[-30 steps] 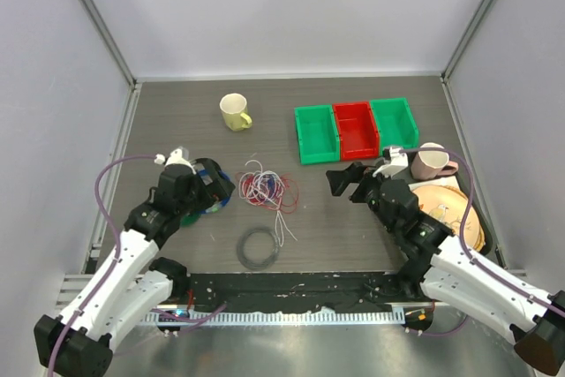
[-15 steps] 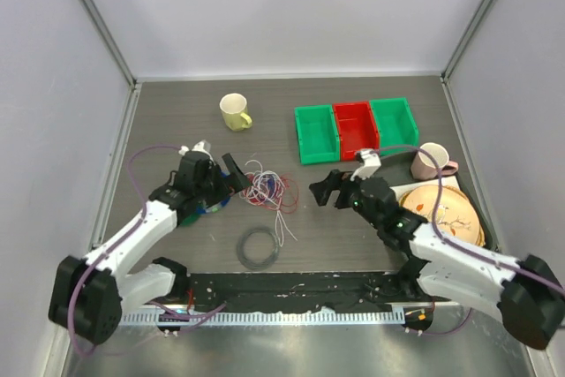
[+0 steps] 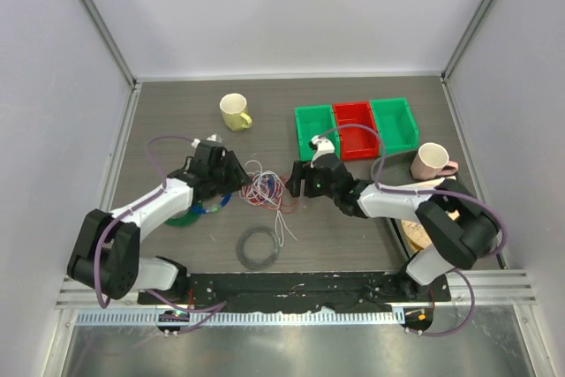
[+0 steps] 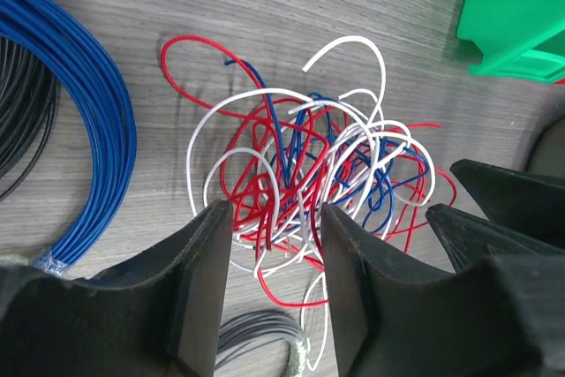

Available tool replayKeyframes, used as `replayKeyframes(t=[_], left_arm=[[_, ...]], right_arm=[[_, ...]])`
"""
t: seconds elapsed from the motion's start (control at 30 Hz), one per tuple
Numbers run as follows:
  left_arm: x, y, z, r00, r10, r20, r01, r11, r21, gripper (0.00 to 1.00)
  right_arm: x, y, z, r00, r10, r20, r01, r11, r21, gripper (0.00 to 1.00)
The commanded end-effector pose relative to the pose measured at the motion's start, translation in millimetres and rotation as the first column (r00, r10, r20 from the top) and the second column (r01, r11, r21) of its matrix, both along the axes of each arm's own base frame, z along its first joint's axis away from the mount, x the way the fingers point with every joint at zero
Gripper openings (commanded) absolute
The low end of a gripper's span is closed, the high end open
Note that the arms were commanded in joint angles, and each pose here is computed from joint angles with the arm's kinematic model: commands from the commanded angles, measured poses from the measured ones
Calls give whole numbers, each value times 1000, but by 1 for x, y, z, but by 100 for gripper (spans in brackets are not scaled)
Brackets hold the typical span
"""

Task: Untangle the cables

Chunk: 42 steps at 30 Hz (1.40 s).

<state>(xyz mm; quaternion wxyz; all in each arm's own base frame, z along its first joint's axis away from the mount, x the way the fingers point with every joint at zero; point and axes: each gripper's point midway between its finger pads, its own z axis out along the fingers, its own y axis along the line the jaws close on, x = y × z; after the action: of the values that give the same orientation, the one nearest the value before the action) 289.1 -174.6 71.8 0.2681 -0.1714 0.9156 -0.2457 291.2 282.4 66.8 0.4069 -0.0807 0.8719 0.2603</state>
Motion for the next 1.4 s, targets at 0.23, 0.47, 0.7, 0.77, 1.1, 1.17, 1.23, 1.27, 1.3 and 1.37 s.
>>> replayKeyframes(t=[0.23, 0.47, 0.7, 0.77, 1.1, 1.17, 1.23, 1.27, 1.3, 1.37], left_arm=[[23, -19, 8, 997, -37, 60, 40, 998, -52, 13], [14, 13, 23, 995, 45, 93, -50, 997, 54, 0], [-9, 100, 48, 940, 285, 187, -332, 889, 316, 0], [-19, 124, 53, 914, 348, 209, -404, 831, 382, 0], [-40, 158, 96, 839, 438, 322, -537, 762, 363, 4], [-39, 153, 99, 843, 424, 330, -525, 782, 337, 4], [-33, 137, 105, 860, 382, 339, -477, 837, 268, 15], [-32, 131, 101, 877, 337, 342, -436, 857, 273, 49], [-30, 120, 100, 895, 300, 331, -389, 888, 245, 73], [-27, 110, 99, 908, 255, 332, -339, 913, 228, 100]], right_arm=[[12, 28, 4, 999, 43, 30, -45, 997, 65, 36], [20, 12, 19, 997, -30, 73, 28, 999, 31, 1], [33, -109, 80, 838, -466, 283, 517, 845, -139, 1], [23, -147, 101, 761, -559, 329, 627, 764, -151, 1], [-19, -231, 191, 534, -722, 441, 794, 607, 31, 1], [-25, -238, 200, 526, -721, 452, 794, 606, 43, 1], [-30, -239, 214, 531, -718, 450, 772, 629, 92, 1], [-31, -238, 221, 541, -706, 456, 756, 646, 105, 1], [-31, -232, 226, 565, -686, 459, 726, 677, 119, 1], [-32, -225, 250, 584, -651, 484, 671, 723, 163, 1]])
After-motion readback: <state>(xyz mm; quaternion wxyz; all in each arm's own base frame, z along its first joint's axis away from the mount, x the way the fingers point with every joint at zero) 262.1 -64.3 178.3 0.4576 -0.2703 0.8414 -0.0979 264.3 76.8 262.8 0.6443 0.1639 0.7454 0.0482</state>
